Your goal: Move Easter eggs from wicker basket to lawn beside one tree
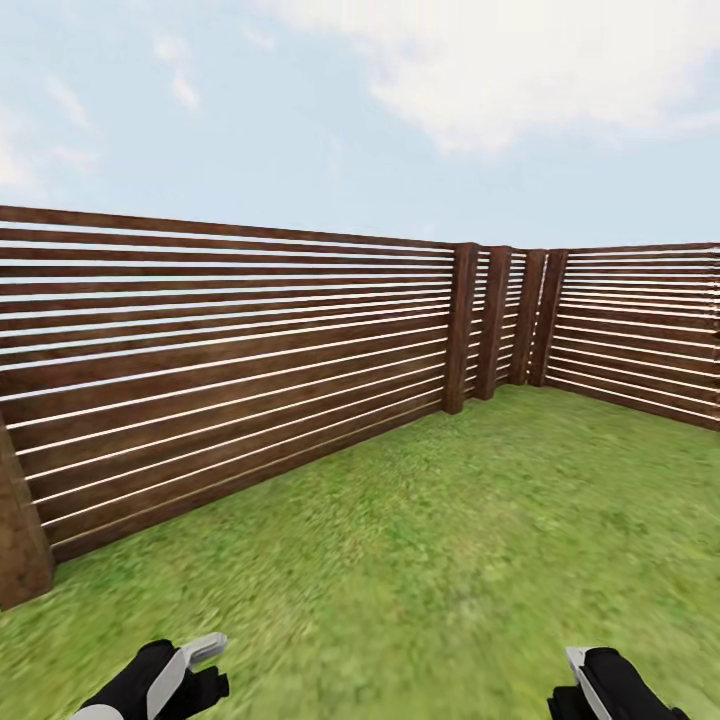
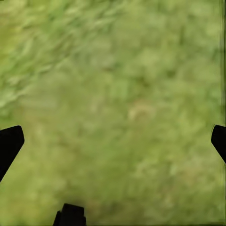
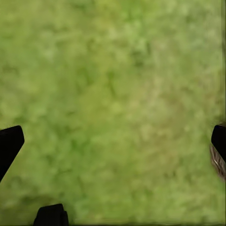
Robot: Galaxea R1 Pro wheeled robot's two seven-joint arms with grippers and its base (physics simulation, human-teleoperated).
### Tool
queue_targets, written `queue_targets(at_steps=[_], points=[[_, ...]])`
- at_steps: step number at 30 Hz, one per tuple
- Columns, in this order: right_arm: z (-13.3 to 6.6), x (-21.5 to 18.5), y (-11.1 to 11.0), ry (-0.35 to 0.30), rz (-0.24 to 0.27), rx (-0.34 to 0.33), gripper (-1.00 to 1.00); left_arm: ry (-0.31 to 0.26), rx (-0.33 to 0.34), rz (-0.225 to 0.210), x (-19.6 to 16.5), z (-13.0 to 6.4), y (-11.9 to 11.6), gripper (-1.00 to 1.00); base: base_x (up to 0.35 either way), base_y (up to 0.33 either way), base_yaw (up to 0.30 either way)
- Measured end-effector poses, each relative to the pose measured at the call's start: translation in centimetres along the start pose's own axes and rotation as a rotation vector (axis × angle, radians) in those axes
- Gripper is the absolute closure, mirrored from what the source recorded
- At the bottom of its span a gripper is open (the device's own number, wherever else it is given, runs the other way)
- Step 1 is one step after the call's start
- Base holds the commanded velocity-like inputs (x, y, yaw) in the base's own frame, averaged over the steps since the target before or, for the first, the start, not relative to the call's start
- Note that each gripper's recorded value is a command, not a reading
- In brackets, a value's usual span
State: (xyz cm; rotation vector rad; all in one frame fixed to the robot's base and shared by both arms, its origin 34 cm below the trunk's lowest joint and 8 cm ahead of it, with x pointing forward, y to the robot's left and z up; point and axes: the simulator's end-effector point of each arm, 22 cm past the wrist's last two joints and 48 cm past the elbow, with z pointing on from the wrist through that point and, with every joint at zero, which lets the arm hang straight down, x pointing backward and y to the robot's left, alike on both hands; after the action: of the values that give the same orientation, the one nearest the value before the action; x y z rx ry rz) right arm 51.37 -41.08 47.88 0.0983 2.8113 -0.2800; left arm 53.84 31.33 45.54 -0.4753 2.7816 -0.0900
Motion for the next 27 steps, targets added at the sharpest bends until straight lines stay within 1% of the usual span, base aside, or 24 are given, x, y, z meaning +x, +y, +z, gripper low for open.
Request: queue_targets(at_steps=[10, 27], points=[[0.03, 0.04, 0.25, 0.0, -0.001, -0.003, -1.0, -0.001, 0.001, -0.005, -0.04, 0.0, 0.07, -1.0, 0.0, 0.0, -0.282], [-0.02, -0.05, 0.02, -0.001, 0.0, 0.0, -1.0, -0.003, 0.005, -0.003, -0.02, 0.01, -0.25, -1.0, 0.0, 0.0, -0.285]])
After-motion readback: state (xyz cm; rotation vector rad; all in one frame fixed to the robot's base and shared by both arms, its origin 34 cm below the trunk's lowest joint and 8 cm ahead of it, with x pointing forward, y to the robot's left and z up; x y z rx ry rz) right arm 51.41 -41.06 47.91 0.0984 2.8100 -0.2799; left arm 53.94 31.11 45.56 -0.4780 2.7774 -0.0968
